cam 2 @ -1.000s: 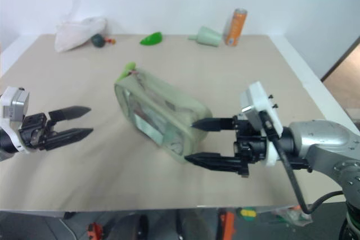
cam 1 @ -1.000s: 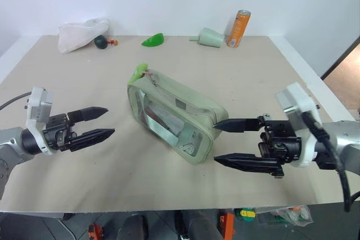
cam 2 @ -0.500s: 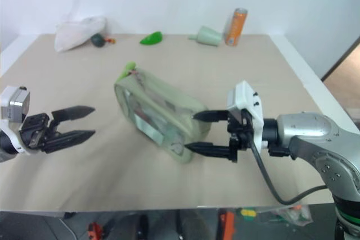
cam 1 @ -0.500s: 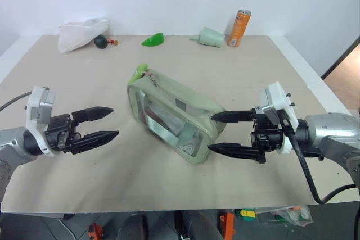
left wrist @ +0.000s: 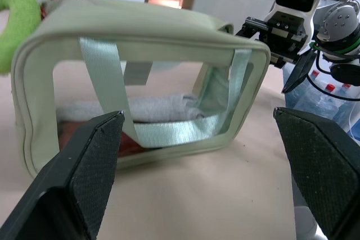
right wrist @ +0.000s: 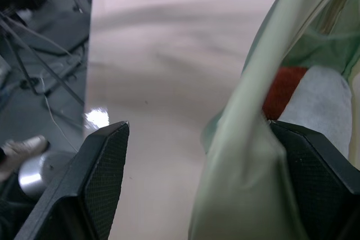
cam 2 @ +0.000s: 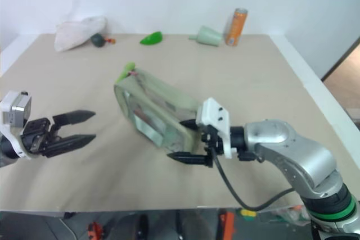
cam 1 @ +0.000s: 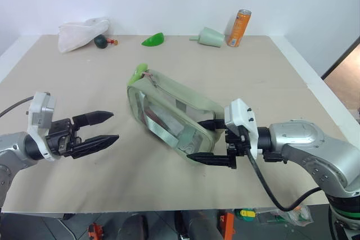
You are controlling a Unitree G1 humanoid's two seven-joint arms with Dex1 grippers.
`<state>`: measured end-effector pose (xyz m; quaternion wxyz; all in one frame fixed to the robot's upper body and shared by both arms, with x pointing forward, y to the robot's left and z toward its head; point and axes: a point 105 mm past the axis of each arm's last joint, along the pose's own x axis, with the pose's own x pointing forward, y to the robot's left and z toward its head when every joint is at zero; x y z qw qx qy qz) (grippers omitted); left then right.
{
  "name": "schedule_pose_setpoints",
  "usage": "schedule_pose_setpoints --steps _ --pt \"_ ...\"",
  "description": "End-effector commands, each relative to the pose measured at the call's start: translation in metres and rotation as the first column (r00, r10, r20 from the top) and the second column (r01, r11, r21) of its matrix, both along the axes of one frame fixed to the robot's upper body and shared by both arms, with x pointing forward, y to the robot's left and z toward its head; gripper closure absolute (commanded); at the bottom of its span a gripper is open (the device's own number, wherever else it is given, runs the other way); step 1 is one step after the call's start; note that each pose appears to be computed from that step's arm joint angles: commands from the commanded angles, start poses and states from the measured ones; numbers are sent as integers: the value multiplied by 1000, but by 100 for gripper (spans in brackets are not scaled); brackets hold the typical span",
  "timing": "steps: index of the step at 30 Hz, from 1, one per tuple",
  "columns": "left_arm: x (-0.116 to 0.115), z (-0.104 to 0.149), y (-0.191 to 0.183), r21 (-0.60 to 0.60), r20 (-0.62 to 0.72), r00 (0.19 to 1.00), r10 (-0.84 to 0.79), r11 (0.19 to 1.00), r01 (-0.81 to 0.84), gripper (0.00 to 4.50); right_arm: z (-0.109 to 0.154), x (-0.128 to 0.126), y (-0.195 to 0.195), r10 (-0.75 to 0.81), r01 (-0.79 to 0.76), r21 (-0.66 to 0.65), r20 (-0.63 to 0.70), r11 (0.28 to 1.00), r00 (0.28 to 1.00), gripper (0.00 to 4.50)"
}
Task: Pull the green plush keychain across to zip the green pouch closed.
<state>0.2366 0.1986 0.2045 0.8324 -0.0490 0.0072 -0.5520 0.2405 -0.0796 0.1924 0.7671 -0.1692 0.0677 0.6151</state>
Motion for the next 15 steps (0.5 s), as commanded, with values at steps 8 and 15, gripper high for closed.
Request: schedule_pose_setpoints --steps 8,15 --pt "-3 3 3 -3 45 999 17 1000 -17 3 7 9 -1 7 -6 -8 102 1000 995 406" --pt "-2 -3 5 -3 32 999 23 1000 -23 3 12 25 -18 -33 51 -77 214 996 976 447"
